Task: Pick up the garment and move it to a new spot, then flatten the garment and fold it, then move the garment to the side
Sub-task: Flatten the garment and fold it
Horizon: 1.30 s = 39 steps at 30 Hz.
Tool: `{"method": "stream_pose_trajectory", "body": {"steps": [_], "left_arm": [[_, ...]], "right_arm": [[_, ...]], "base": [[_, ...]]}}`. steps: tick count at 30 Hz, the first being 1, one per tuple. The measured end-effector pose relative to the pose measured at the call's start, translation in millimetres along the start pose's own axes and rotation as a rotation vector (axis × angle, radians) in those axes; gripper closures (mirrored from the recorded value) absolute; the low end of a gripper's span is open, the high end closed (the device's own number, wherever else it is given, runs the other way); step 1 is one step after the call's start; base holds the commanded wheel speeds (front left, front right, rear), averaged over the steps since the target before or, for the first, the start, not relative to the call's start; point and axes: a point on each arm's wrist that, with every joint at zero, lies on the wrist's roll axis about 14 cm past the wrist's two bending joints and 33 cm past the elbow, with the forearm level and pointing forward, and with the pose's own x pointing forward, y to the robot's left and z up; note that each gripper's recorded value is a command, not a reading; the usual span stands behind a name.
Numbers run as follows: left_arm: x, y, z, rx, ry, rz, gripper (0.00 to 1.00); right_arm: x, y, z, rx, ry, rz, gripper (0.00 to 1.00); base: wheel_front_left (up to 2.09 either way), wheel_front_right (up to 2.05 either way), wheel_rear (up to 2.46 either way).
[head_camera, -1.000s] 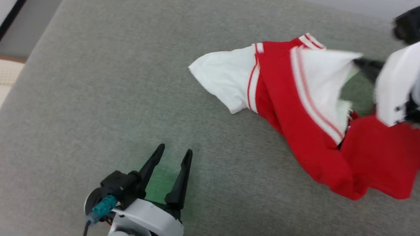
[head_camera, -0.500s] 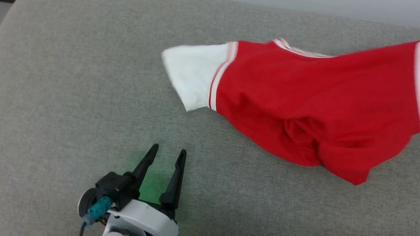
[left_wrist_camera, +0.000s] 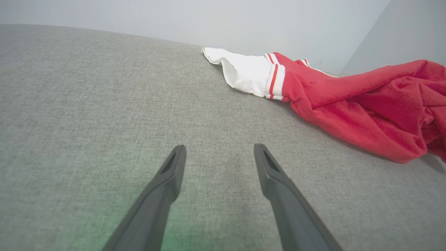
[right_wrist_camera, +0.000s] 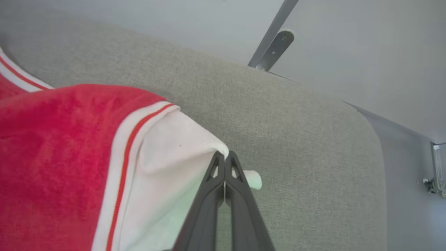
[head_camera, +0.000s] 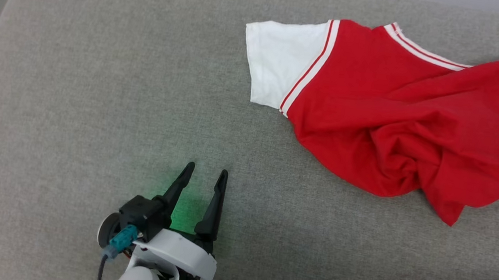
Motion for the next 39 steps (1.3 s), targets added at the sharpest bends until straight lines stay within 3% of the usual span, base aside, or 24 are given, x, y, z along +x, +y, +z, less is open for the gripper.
{"method": "stream_pose_trajectory", "body": {"steps": [6, 7, 8, 9, 10, 16, 24, 33, 39], "left_arm": [[1.1, 5.4, -5.6, 0.009, 0.017, 0.012, 0.0], [1.4, 5.7, -5.6, 0.011, 0.017, 0.012, 0.0], [1.9, 5.7, -5.3, 0.015, 0.016, 0.01, 0.0], [2.1, 5.6, -5.4, 0.019, 0.017, 0.008, 0.0], [2.2, 5.5, -4.8, 0.023, 0.017, 0.005, 0.0], [5.4, 7.6, 10.7, 0.072, -0.017, -0.021, 0.0], [21.1, 2.6, 53.5, 0.186, -0.078, -0.1, 0.0], [79.3, -35.1, 143.5, 0.343, -0.18, -0.254, 0.0], [130.8, -63.1, 159.9, 0.31, -0.049, -0.322, 0.0]], "right_arm": [[25.3, 15.1, -27.7, 0.04, 0.038, 0.011, 1.0], [26.3, 16.9, -27.3, 0.048, 0.025, 0.013, 0.9], [26.7, 17.2, -26.0, 0.062, 0.008, 0.013, 0.72], [26.5, 16.8, -26.3, 0.067, 0.001, 0.01, 0.43], [25.4, 16.5, -26.8, 0.064, -0.005, 0.006, 0.0], [7.6, 18.5, -7.1, 0.056, -0.144, 0.002, 0.0], [-41.1, 45.9, -5.5, 0.095, -0.34, 0.086, 0.0], [-114.6, 99.2, -28.2, 0.211, -0.507, 0.205, 0.0], [-151.0, 105.9, -46.6, 0.292, -0.538, 0.18, 0.0]], "base": [[0.0, 0.0, 0.0], [0.0, 0.0, 0.0], [0.0, 0.0, 0.0], [0.0, 0.0, 0.0], [0.0, 0.0, 0.0], [0.0, 0.0, 0.0], [0.0, 0.0, 0.0], [0.0, 0.0, 0.0], [0.0, 0.0, 0.0]]}}
